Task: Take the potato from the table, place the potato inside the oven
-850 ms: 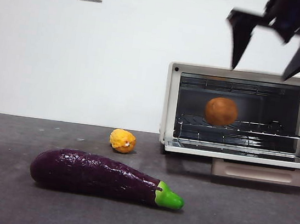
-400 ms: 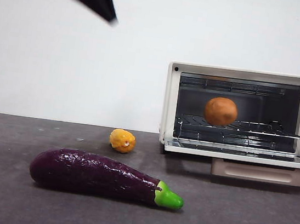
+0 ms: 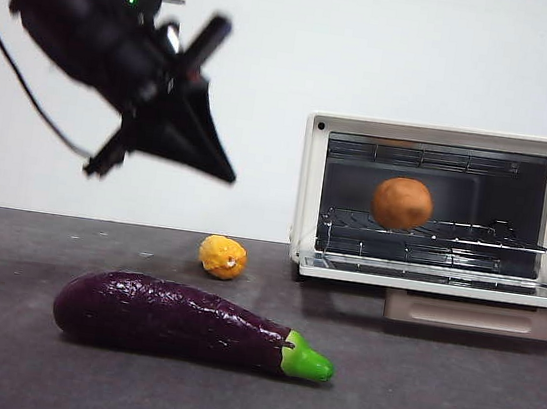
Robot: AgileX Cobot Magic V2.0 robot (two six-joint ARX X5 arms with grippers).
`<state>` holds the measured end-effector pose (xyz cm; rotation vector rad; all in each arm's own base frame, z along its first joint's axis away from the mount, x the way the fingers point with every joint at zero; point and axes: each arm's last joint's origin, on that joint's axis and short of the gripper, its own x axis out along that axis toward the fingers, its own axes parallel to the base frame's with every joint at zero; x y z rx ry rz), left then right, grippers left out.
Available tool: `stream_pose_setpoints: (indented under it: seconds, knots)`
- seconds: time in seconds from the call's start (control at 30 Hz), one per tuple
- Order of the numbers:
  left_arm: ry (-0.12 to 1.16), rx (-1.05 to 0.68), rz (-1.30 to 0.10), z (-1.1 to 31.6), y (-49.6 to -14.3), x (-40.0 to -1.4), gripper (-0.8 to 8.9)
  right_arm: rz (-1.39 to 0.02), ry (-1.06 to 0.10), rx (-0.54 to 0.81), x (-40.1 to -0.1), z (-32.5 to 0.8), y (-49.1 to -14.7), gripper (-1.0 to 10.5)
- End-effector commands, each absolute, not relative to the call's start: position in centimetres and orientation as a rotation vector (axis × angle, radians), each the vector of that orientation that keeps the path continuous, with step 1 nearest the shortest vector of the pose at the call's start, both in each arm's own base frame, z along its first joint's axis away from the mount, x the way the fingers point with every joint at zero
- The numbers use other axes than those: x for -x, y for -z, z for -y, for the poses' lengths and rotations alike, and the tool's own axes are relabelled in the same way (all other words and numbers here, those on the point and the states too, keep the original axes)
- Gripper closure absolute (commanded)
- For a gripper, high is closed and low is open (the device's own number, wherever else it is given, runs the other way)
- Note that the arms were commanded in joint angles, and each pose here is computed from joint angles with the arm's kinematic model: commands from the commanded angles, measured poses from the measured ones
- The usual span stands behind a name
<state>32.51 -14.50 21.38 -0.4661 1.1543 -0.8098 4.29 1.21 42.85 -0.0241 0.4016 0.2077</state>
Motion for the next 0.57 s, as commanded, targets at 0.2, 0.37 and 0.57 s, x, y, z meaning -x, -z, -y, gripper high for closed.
stream_pose_setpoints:
  seconds: [0.2, 0.37, 0.57]
  knots:
    - [0.748, 0.614, -1.227, 15.7, -18.0, -34.6, 8.2, -0.371, -0.132, 0.007, -0.6, 0.4, -43.0, 8.9]
    - [0.736, 0.643, -1.254, 16.9, -16.8, -35.6, 8.2, -0.334, -0.131, -0.006, 1.7, 1.3, -44.6, 8.9]
    - [0.741, 0.647, -1.278, 18.9, -16.1, -36.8, 8.2, -0.243, -0.121, -0.04, 4.9, 2.6, -46.6, 8.9]
